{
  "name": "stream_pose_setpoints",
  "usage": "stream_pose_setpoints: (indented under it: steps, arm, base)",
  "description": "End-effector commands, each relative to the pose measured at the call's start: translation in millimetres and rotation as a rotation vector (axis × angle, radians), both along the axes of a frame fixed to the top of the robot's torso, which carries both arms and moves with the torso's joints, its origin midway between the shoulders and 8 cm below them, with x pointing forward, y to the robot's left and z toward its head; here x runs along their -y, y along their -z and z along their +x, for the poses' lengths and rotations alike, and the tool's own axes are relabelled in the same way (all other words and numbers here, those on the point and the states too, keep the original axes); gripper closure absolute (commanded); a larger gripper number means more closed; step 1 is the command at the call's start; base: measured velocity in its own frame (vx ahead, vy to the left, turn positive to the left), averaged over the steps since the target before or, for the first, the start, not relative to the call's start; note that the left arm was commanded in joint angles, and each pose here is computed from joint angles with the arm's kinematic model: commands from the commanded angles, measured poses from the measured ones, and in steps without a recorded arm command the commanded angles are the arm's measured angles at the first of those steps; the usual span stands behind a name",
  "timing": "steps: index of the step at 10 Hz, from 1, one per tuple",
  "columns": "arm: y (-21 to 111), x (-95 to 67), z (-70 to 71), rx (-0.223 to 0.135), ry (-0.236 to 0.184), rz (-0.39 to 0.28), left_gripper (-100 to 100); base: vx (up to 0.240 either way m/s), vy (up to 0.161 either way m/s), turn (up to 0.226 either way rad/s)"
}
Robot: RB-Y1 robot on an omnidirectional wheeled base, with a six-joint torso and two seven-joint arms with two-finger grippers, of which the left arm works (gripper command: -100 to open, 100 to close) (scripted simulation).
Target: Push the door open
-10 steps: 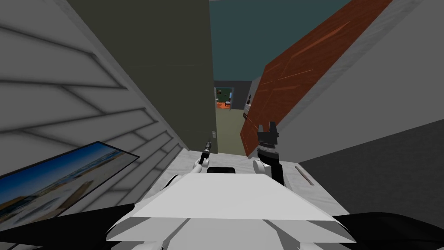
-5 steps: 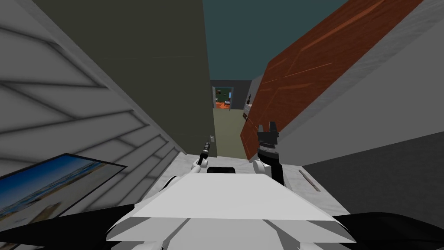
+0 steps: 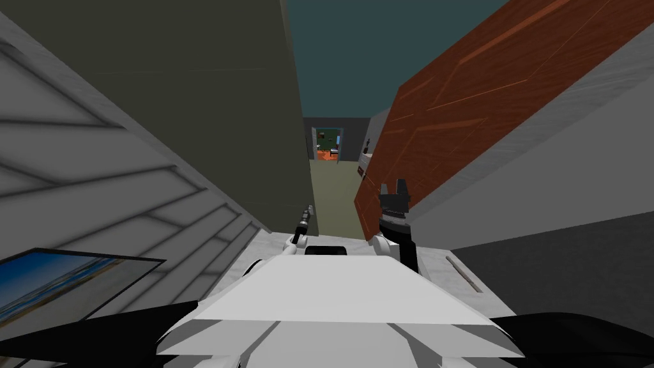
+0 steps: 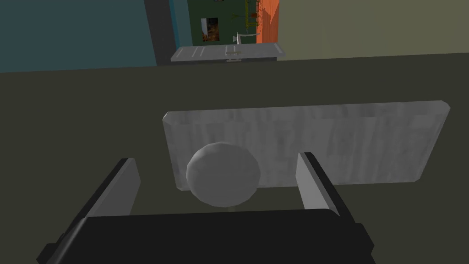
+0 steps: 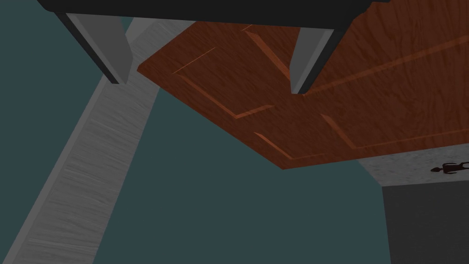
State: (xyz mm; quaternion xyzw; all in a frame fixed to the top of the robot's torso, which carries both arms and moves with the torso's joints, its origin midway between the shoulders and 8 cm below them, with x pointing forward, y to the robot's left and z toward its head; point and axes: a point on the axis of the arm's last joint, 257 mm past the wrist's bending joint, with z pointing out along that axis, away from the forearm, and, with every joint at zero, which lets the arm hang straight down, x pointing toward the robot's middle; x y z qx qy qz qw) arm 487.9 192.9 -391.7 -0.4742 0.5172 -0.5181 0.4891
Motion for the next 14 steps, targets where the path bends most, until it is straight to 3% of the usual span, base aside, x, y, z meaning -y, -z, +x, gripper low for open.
stream_pose_setpoints:
  steps: [1,6,12,14]
  arm:
    - [-0.1,-0.2,0.4,0.000,0.000,0.001,100]
    - [-0.1,-0.2,0.4,0.000,0.000,0.001,100]
    - [0.7,-41.2,2.3,-0.005,-0.067,0.025,100]
    - [0.7,-41.2,2.3,-0.005,-0.067,0.025,100]
  base:
    - [-0.015,0.000,-0.011]
    - [-0.011,0.003,-0.003]
    - [0.157,-0.054,0.031]
    - [0.092,-0.010,-0.006]
